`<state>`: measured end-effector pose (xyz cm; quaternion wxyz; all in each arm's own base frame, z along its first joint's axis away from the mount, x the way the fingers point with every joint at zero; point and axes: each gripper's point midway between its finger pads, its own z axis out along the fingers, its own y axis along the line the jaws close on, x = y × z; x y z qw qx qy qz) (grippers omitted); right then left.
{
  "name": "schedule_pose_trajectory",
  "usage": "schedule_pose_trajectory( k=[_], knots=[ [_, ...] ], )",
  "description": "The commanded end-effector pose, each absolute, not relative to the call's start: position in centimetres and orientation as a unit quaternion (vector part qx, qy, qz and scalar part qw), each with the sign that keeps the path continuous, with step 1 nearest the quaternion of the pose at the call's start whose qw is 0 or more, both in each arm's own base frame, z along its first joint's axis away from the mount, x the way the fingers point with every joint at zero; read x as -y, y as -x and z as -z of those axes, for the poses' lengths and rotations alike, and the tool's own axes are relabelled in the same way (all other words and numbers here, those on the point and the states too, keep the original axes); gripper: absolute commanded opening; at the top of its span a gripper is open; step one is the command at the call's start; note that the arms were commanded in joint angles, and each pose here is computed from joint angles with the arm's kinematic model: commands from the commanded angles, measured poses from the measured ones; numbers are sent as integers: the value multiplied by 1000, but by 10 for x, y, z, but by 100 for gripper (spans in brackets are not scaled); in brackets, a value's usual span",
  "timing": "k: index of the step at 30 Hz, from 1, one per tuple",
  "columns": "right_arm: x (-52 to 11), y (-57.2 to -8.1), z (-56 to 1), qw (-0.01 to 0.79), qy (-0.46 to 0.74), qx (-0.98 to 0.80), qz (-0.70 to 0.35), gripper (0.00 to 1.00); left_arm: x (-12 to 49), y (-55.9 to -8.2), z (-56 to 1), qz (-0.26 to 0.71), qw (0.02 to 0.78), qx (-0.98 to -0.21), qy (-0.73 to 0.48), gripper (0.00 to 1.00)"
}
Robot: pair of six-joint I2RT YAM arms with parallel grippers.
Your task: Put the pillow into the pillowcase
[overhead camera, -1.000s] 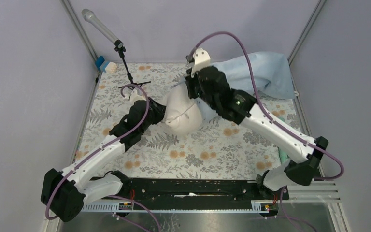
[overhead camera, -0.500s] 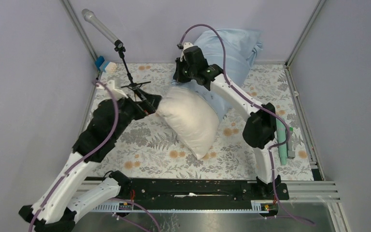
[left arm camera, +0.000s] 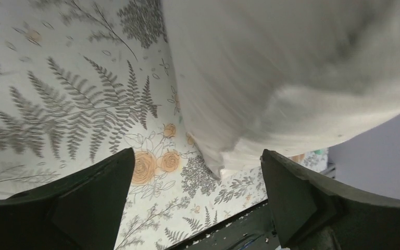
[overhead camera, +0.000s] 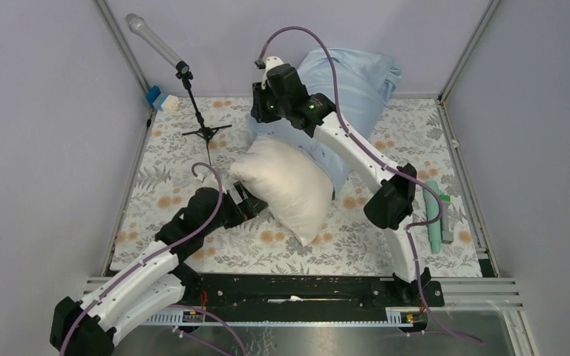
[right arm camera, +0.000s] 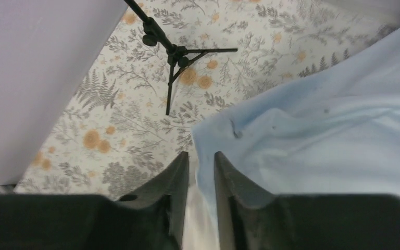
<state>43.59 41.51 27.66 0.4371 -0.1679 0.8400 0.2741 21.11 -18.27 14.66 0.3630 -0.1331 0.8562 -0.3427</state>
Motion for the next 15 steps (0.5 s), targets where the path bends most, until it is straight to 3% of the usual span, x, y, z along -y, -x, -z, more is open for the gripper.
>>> schedule_pose_trajectory(
  k=[1, 4, 5, 6, 12, 15],
  knots=[
    [-402, -422, -333, 509, 185, -813, -213, 44, 218, -225, -188, 484, 390, -771, 143, 99],
    [-387, -415, -343, 518, 187, -812, -192, 75, 209, -230, -170, 462, 388, -776, 183, 99],
    [-380, -413, -346, 523, 187, -811, -183, 94, 204, -231, -165, 450, 389, -780, 193, 98],
    [-374, -410, -347, 527, 186, -811, -173, 99, 200, -231, -161, 440, 388, -784, 200, 97],
    [-330, -392, -315, 525, 191, -822, -108, 100, 178, -227, -151, 399, 397, -791, 241, 94],
    [-316, -376, -290, 530, 207, -816, -98, 99, 178, -221, -148, 414, 385, -785, 253, 97]
  ],
)
